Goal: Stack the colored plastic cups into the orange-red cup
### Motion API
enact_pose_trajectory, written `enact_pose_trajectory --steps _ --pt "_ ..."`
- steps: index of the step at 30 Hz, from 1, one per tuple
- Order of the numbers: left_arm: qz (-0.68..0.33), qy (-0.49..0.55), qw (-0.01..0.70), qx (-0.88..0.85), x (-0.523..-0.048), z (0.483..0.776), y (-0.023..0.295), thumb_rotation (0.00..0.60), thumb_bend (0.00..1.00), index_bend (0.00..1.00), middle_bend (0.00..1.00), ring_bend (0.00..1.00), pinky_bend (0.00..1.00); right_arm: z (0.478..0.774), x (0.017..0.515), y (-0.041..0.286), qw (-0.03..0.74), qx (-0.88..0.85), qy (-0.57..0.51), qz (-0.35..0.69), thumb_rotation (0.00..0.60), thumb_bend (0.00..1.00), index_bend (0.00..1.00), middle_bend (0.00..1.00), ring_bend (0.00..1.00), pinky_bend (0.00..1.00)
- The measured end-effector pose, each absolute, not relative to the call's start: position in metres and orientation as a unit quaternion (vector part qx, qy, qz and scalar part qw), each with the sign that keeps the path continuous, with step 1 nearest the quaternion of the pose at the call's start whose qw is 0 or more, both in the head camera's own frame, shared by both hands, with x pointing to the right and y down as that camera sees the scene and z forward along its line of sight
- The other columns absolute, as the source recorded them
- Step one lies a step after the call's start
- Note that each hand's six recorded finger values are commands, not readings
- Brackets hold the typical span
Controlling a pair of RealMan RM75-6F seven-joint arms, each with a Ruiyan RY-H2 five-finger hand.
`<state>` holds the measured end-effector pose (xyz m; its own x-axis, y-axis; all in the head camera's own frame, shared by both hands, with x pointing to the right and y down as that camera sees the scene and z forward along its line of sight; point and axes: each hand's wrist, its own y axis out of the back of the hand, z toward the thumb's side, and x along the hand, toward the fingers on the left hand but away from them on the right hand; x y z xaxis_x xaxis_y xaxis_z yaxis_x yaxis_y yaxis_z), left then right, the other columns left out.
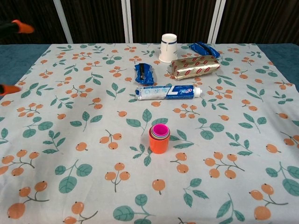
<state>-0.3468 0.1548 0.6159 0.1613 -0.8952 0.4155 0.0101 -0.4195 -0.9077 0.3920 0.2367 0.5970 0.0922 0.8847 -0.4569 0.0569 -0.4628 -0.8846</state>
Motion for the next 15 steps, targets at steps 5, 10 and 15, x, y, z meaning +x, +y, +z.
enact_pose_trajectory --steps 5,10,15 --pt "-0.576 0.383 0.379 -0.614 -0.425 0.619 0.179 0.600 0.15 0.03 0.00 0.00 0.02 0.600 0.387 0.240 0.374 -0.655 -0.355 0.552 0.600 0.40 0.12 0.00 0.00 0.11" --pt "-0.563 0.428 0.378 -0.597 -0.456 0.602 0.195 0.600 0.15 0.05 0.00 0.00 0.02 0.599 0.386 0.240 0.376 -0.654 -0.358 0.550 0.600 0.40 0.12 0.00 0.00 0.11" --pt "-0.554 0.443 0.378 -0.595 -0.465 0.591 0.203 0.600 0.15 0.05 0.00 0.00 0.02 0.596 0.387 0.242 0.374 -0.656 -0.354 0.552 0.600 0.40 0.12 0.00 0.00 0.11"
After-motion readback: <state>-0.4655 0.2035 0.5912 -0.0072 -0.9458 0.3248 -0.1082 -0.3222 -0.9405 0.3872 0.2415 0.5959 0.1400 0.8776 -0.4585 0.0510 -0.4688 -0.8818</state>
